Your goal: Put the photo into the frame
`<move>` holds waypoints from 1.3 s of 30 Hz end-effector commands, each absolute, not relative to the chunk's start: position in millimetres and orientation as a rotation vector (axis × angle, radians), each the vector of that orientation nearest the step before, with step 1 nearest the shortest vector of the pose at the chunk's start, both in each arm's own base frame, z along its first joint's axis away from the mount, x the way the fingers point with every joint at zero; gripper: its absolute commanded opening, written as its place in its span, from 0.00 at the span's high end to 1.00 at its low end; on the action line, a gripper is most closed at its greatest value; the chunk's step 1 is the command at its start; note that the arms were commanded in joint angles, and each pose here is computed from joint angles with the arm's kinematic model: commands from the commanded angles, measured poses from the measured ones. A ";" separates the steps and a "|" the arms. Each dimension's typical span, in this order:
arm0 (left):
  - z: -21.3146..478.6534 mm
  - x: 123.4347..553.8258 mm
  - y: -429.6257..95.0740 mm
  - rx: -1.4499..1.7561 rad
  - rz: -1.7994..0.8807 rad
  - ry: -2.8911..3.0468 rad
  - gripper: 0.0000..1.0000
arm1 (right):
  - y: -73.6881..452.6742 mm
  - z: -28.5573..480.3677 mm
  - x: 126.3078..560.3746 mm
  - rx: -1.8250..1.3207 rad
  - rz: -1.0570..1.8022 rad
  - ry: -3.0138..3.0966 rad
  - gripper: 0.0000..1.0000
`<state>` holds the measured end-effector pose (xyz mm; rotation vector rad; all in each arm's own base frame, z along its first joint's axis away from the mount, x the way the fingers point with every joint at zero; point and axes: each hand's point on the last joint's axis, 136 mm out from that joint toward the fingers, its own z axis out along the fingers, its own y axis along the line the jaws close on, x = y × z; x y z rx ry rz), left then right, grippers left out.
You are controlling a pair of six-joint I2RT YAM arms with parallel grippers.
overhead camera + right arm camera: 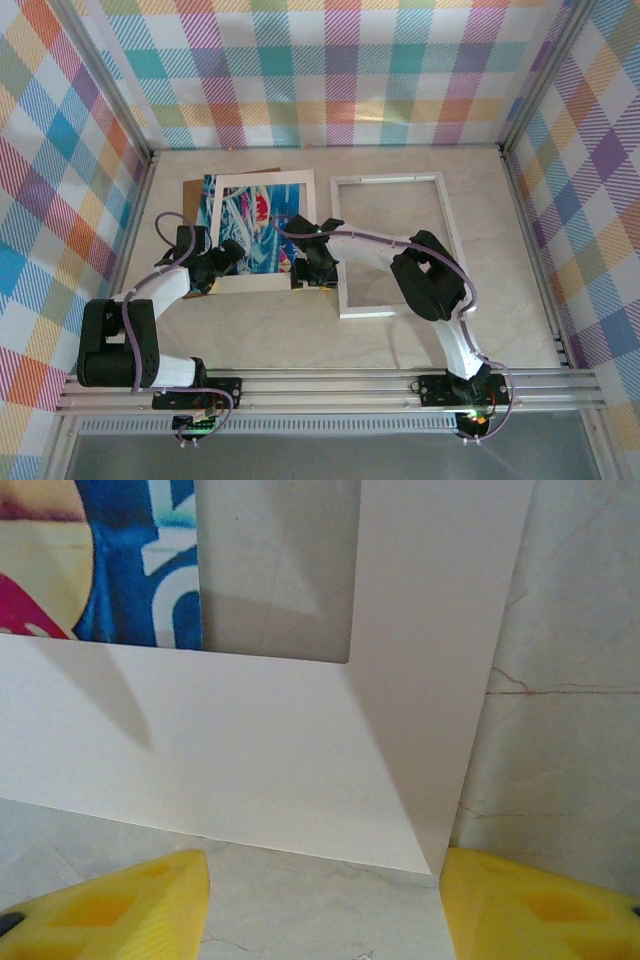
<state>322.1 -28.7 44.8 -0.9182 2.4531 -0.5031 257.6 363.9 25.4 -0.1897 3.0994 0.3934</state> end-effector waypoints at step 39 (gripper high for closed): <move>34.4 313.9 -34.5 -0.911 -0.545 2.501 0.00 | 377.7 79.3 303.1 0.104 0.952 2.667 0.38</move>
